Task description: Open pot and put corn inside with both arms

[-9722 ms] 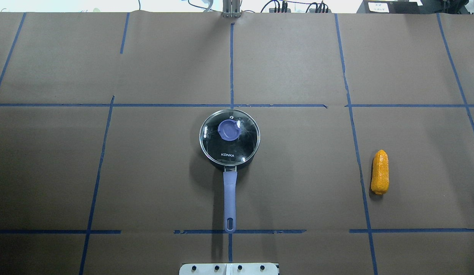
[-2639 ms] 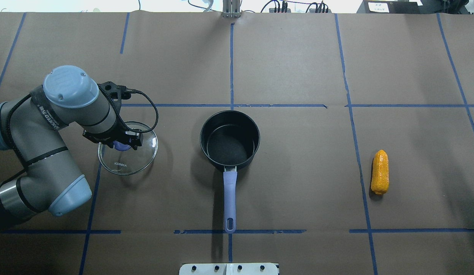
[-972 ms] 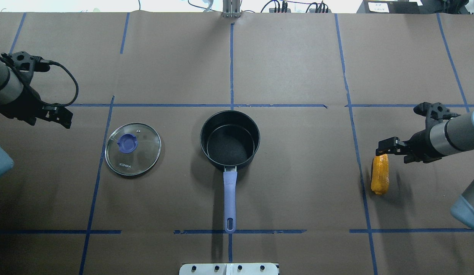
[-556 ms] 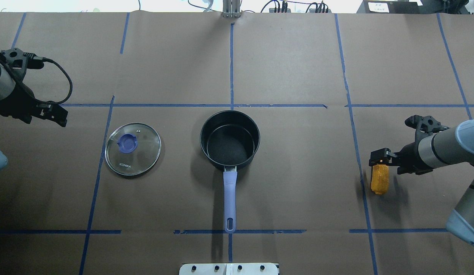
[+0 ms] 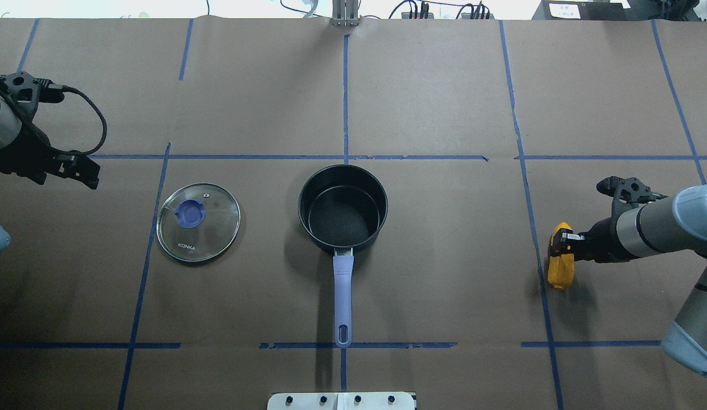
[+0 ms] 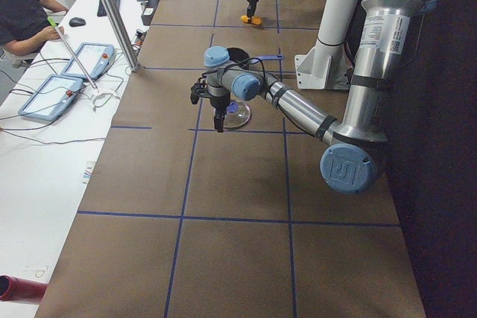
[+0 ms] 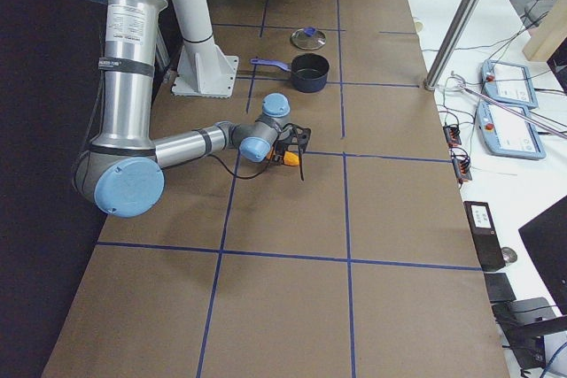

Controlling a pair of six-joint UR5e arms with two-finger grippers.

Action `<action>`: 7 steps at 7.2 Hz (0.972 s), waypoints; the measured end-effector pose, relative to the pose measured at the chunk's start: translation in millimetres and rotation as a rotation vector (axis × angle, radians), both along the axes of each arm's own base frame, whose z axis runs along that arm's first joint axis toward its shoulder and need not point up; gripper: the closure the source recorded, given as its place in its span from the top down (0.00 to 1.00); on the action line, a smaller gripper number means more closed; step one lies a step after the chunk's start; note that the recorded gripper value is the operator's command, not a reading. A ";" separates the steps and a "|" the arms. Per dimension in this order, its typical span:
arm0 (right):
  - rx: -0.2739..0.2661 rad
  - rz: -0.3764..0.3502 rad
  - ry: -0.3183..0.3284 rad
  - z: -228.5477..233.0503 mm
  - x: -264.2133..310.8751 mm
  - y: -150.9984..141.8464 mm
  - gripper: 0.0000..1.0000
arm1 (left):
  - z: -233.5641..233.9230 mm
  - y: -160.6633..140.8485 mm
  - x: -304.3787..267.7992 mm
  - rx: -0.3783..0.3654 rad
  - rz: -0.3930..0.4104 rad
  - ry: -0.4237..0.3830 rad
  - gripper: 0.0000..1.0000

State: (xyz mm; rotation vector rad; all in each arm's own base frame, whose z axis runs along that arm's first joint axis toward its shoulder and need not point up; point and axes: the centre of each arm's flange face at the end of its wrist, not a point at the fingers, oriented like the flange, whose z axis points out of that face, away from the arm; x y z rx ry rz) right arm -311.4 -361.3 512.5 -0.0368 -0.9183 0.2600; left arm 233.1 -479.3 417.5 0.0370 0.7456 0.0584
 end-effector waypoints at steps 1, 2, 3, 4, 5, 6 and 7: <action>0.003 0.000 -0.002 -2.5 2.6 2.8 0.00 | -0.1 -0.2 -0.8 0.000 -0.001 0.000 1.00; 0.008 0.000 -0.010 -7.9 4.0 4.4 0.00 | -0.8 -0.2 -2.1 0.000 -0.003 0.001 1.00; 0.020 0.004 -0.039 -27.4 4.2 5.9 0.00 | -2.3 0.0 -4.4 0.001 -0.006 0.002 1.00; 0.028 0.024 -0.104 -66.7 -1.5 3.0 0.00 | -0.4 2.3 -9.1 -0.002 -0.011 0.002 1.00; 0.014 0.061 -0.184 -119.7 -21.1 -8.9 0.00 | 4.2 6.7 -15.0 -0.007 -0.015 0.000 1.00; -0.026 0.092 -0.245 -186.3 -53.3 -24.9 0.00 | 5.4 10.0 -18.9 -0.007 -0.018 0.000 1.00; -0.069 0.110 -0.263 -253.3 -92.9 -38.4 0.00 | 5.6 11.5 -20.2 -0.007 -0.018 0.001 1.00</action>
